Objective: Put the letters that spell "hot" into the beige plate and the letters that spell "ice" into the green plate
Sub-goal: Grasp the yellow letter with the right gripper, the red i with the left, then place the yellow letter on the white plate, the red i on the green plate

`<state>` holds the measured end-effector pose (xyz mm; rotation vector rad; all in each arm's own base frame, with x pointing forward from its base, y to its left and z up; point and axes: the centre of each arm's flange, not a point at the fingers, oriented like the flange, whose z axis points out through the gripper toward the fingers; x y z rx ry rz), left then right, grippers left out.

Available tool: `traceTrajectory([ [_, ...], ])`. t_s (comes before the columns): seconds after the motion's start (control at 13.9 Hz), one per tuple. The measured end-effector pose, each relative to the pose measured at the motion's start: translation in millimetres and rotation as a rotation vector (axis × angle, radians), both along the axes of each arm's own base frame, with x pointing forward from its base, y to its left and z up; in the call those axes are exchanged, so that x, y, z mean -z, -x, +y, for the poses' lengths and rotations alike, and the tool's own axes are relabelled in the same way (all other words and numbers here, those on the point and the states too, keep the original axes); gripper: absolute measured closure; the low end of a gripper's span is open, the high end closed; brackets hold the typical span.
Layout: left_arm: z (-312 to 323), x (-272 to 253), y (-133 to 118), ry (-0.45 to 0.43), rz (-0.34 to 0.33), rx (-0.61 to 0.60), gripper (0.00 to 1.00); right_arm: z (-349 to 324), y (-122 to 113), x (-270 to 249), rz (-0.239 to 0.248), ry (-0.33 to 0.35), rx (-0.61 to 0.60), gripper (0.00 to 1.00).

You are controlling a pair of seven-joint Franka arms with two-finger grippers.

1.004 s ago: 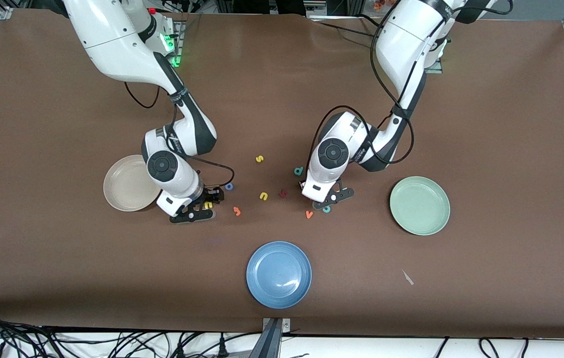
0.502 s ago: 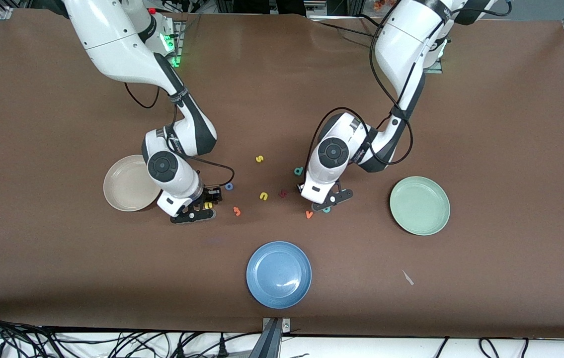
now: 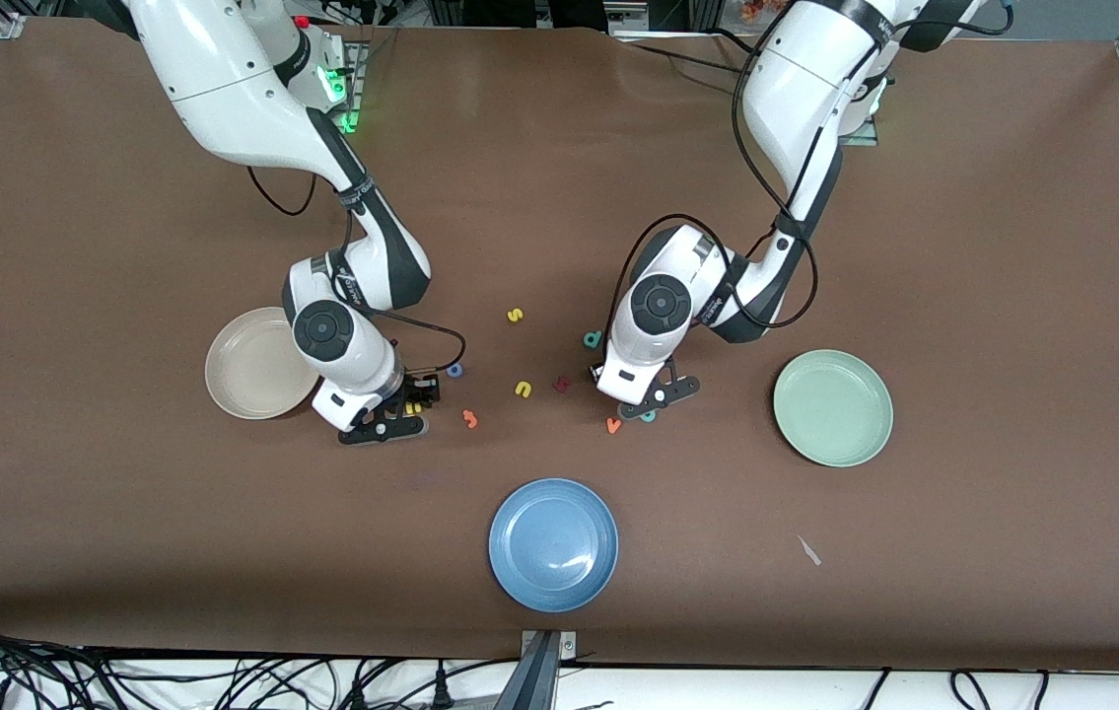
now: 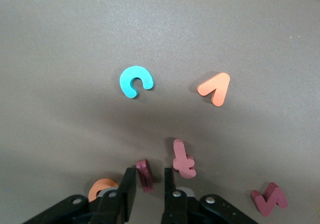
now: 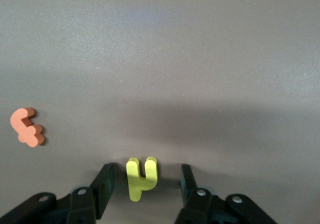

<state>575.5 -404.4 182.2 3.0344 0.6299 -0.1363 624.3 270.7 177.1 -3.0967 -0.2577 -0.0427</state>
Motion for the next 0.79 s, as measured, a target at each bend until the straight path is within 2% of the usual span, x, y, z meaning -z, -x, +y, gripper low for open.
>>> traceTrajectory([
  [0.07,0.1,1.1,0.2,-0.001,0.001,0.0,0.74,-0.4,-0.5,-0.4,-0.002,0.0,0.0,0.44],
  [0.14,0.3,2.8,0.5,-0.002,0.003,0.0,0.74,-0.6,-0.9,-0.6,-0.003,0.0,0.0,0.45],
  [0.22,0.6,4.7,0.9,-0.004,0.006,0.0,0.76,-1.0,-1.5,-1.2,-0.004,0.001,0.0,0.52],
  [0.36,1.0,7.9,1.5,-0.007,0.01,-0.004,0.76,-1.9,-3.2,-2.7,-0.008,0.001,0.001,0.73],
  [0.5,1.1,8.0,1.3,-0.007,0.01,-0.012,0.78,-1.6,-3.3,-2.9,-0.009,0.0,0.001,0.74],
  [0.65,1.6,7.5,0.5,-0.007,0.009,-0.016,0.94,-1.2,-3.4,-3.2,-0.01,0.0,0.001,0.74],
  [0.79,1.2,4.7,-1.4,-0.006,0.008,-0.017,0.93,-0.7,-6.8,-7.7,-0.014,-0.002,0.002,0.74],
])
